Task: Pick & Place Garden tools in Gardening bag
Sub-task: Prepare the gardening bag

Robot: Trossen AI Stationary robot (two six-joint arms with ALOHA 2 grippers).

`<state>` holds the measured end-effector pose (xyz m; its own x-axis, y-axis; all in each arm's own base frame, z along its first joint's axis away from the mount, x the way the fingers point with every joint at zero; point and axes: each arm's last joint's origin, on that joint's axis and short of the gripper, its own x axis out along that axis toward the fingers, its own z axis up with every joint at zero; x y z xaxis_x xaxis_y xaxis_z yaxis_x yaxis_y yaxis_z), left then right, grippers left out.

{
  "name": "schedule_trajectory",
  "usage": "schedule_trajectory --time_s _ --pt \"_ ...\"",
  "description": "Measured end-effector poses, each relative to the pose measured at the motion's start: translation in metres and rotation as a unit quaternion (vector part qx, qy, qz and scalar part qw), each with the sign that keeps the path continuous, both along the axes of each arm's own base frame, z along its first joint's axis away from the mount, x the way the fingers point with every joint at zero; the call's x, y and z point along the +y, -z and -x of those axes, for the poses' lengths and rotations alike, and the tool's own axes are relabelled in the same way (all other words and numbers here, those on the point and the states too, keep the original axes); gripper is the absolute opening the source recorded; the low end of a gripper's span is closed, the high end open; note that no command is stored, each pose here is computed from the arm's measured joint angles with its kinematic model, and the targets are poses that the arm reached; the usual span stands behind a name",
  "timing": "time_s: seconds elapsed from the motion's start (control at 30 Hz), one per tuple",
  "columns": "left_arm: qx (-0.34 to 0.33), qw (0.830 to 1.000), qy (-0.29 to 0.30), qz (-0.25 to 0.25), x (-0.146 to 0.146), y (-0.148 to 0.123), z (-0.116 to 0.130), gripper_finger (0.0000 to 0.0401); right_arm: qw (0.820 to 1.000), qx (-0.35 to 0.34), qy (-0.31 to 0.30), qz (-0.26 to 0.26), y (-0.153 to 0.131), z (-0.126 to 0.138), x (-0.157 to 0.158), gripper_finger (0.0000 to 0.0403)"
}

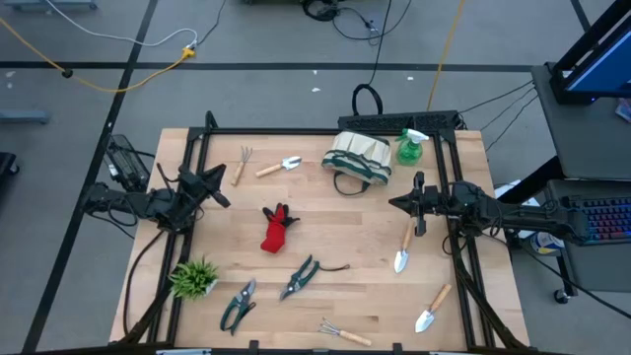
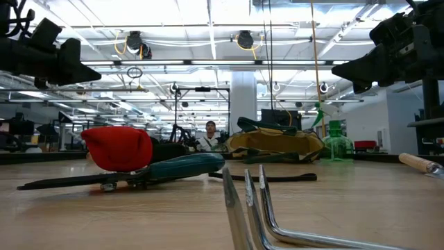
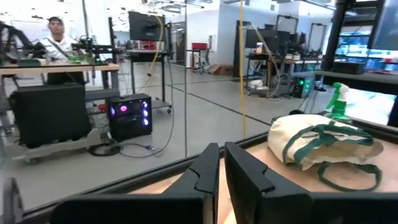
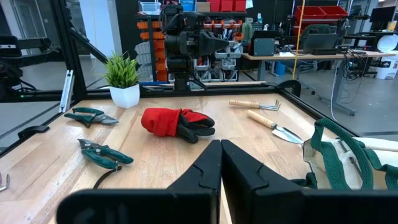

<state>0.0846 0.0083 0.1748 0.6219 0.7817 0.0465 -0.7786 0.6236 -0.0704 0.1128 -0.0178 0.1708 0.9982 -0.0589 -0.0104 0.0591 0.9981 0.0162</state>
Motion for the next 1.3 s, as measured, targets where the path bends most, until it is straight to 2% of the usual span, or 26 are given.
schedule_trajectory --time_s 0.2,0.43,0.7,1.1,1.3 --pt "0.007 0.998 0.055 -0.013 -0.002 0.0 -0.002 0.0031 1.0 0.0 0.0 0.0 0.0 0.0 0.0 0.0004" --pt "0.002 0.986 0.164 -0.024 -0.007 -0.001 -0.006 0.0031 1.0 0.0 0.0 0.0 0.0 0.0 0.0 0.0004" --pt "0.0 0.979 0.204 -0.028 -0.009 -0.001 -0.007 0.0036 1.0 -0.006 0.001 0.001 -0.001 0.0 0.0 0.0004" --pt "-0.005 0.971 0.235 -0.03 -0.011 -0.002 -0.008 0.0139 1.0 -0.007 0.0 0.001 -0.001 0.0 0.0 0.0004" --pt "-0.008 0.969 0.245 -0.023 -0.011 -0.001 -0.009 0.016 1.0 -0.012 0.0 0.002 -0.002 0.0 0.0 0.0004"
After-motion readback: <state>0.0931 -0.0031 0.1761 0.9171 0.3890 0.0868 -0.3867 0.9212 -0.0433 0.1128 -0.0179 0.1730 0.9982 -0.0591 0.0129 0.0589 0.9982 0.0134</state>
